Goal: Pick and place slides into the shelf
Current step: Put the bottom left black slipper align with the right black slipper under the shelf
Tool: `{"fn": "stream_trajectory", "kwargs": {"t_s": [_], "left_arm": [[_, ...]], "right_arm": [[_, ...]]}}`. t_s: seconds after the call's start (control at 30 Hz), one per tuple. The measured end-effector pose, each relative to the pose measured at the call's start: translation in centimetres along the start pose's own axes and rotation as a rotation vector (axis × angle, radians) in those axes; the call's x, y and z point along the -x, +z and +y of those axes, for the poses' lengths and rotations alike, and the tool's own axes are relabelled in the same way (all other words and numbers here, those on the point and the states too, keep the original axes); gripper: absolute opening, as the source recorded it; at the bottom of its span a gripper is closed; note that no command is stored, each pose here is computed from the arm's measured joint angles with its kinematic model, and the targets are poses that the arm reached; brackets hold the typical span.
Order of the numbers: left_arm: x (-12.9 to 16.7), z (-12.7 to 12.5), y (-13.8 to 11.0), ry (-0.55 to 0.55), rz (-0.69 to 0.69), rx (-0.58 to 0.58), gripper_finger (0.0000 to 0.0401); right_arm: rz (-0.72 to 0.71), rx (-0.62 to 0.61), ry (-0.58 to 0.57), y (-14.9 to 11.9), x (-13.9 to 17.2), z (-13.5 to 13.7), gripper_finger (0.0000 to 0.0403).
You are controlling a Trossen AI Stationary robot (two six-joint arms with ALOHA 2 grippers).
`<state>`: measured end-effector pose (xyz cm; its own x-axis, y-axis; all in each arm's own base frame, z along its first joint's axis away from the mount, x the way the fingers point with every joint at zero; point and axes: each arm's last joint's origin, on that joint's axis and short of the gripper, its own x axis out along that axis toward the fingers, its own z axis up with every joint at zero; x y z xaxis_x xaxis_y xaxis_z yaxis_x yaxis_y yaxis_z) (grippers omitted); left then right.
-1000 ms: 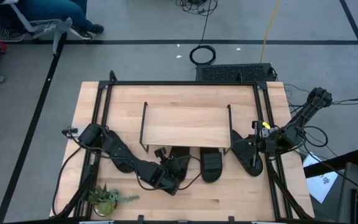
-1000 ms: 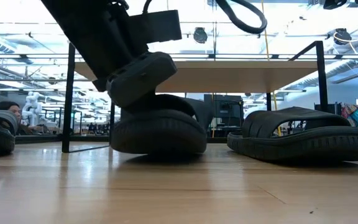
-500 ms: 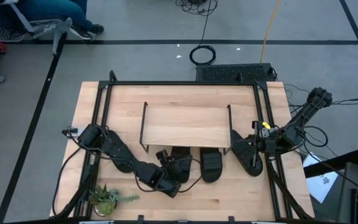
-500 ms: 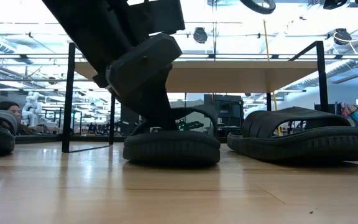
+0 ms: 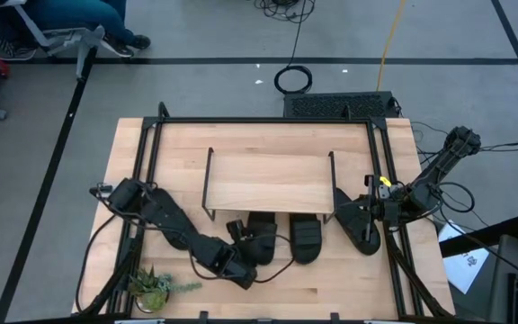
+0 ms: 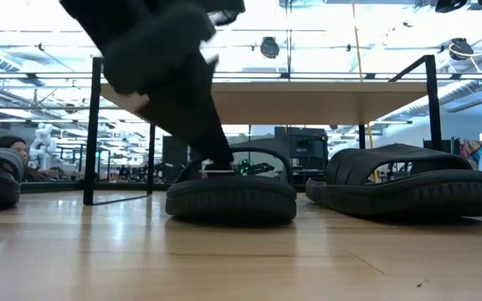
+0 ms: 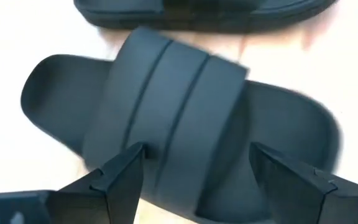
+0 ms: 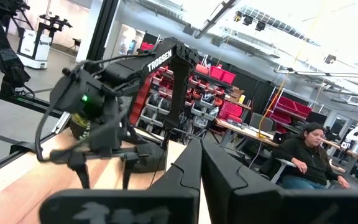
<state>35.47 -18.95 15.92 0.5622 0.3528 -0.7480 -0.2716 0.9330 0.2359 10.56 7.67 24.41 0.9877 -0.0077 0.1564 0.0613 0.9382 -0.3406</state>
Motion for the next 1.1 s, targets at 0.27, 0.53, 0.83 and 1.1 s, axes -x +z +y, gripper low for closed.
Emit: {"fn": "stream_trajectory", "kwargs": {"t_s": [0.27,0.53,0.83,1.1], "left_arm": [[3.4,-0.5,0.8,-0.154,-0.030,0.003,0.0235],[4.6,-2.3,0.2,-0.327,-0.020,-0.096,0.0087],[2.9,-3.2,0.1,-0.329,-0.064,-0.173,0.0006],[1.7,-3.3,-0.2,-0.335,-0.037,-0.166,0.0001]], "right_arm": [[0.001,0.001,0.000,0.0,0.0,0.0,0.0000],[0.001,0.002,-0.001,0.0,0.0,0.0,0.0000],[0.001,0.001,0.000,0.0,0.0,0.0,0.0000],[0.001,0.001,0.000,0.0,0.0,0.0,0.0000]]}}
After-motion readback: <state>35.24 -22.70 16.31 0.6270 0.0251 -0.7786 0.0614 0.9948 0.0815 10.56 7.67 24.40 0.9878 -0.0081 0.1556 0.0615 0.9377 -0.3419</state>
